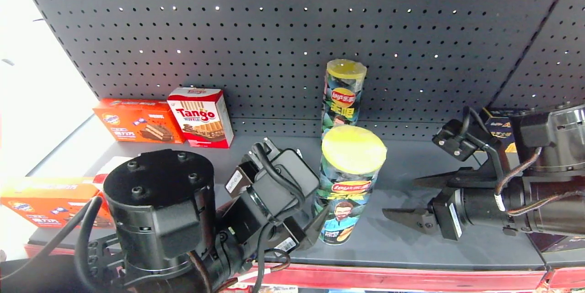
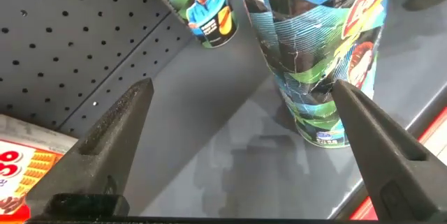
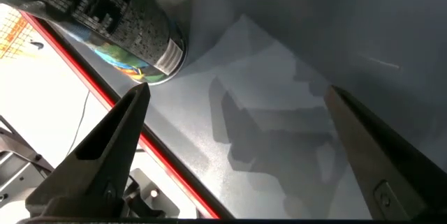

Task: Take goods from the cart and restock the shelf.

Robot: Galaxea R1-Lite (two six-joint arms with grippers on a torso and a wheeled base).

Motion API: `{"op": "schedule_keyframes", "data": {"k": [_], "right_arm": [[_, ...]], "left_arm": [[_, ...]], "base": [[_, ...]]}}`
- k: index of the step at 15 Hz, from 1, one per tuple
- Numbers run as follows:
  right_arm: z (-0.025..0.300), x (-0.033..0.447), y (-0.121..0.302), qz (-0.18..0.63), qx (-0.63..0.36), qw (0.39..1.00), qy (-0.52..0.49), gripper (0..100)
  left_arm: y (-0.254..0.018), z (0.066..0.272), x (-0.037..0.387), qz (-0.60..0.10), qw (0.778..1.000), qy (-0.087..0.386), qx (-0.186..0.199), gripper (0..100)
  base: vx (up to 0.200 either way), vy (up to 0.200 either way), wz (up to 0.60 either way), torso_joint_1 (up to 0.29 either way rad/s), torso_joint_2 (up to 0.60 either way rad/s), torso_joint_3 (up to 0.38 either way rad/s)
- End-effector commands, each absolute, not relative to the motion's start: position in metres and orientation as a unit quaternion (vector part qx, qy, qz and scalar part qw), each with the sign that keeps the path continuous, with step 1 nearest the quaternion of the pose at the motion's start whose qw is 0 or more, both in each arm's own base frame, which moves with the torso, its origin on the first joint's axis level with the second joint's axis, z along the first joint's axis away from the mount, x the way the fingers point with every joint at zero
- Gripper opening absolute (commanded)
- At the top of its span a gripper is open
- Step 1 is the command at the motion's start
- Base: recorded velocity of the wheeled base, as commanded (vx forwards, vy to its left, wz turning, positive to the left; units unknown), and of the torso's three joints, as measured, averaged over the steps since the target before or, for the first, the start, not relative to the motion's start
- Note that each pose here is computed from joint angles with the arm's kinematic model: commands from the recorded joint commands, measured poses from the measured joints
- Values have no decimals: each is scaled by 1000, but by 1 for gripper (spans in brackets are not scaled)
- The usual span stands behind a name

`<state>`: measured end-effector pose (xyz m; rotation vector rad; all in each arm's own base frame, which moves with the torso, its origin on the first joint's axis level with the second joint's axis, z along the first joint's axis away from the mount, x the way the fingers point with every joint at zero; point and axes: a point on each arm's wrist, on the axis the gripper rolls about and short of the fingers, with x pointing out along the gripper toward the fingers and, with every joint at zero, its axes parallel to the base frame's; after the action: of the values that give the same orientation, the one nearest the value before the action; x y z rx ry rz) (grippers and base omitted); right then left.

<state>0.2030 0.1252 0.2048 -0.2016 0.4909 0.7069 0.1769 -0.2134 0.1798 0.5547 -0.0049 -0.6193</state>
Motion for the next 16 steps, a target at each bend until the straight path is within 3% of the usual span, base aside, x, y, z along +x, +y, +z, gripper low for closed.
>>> {"op": "schedule_keyframes", "data": {"k": [1, 7, 12, 16], "right_arm": [[205, 203, 125, 343, -98, 904, 237, 100], [206, 203, 124, 341, -97, 905, 235, 100], [207, 206, 122, 335, -94, 909, 227, 100], [209, 206, 118, 328, -91, 913, 225, 100]], "left_arm": [[-213, 179, 177, -300, 915, -1, 270, 100], [-200, 173, 166, -296, 914, 9, 278, 100], [-190, 170, 163, -271, 912, 14, 308, 100], [-194, 155, 185, -240, 906, 36, 346, 100]], "base": [[0, 0, 0, 0, 0, 0], [0, 0, 0, 0, 0, 0], [0, 0, 0, 0, 0, 0], [0, 0, 0, 0, 0, 0]]}}
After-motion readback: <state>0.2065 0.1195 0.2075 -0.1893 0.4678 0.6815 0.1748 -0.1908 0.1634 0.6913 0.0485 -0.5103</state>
